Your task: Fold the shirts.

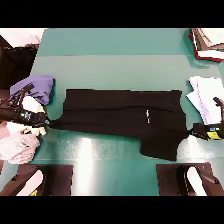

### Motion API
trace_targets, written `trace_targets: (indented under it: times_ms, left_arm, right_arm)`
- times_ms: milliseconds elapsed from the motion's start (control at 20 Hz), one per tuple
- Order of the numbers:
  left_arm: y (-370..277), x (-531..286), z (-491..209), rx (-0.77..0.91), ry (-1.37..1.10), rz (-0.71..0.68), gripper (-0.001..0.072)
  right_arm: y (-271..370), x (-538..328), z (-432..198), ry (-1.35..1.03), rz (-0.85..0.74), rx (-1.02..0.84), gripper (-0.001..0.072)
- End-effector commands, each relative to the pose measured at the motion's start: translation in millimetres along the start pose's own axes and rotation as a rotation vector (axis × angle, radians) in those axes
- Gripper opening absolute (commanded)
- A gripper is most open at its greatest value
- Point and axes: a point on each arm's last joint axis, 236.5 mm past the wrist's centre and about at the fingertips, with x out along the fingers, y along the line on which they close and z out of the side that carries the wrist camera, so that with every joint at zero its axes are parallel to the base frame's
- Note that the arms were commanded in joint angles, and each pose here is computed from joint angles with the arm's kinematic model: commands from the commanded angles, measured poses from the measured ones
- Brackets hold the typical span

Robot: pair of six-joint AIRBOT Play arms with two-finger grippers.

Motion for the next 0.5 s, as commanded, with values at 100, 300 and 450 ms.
trace_targets:
  times_ms: [100,300,450]
  left_arm:
    - [-15.8,-9.1,42.5,-0.019,-0.196,-0.054,0.0019]
    - [-3.9,-16.8,72.3,-0.027,-0.328,-0.005,0.002]
    - [5.1,-25.5,94.5,-0.035,-0.429,0.03,0.002]
  right_arm:
    - [24.7,-18.3,51.1,-0.197,0.081,-0.003,0.0026]
    - [45.5,-19.9,91.9,-0.183,0.092,-0.101,0.0026]
    - [58.3,-8.6,125.5,-0.167,0.101,-0.142,0.0026]
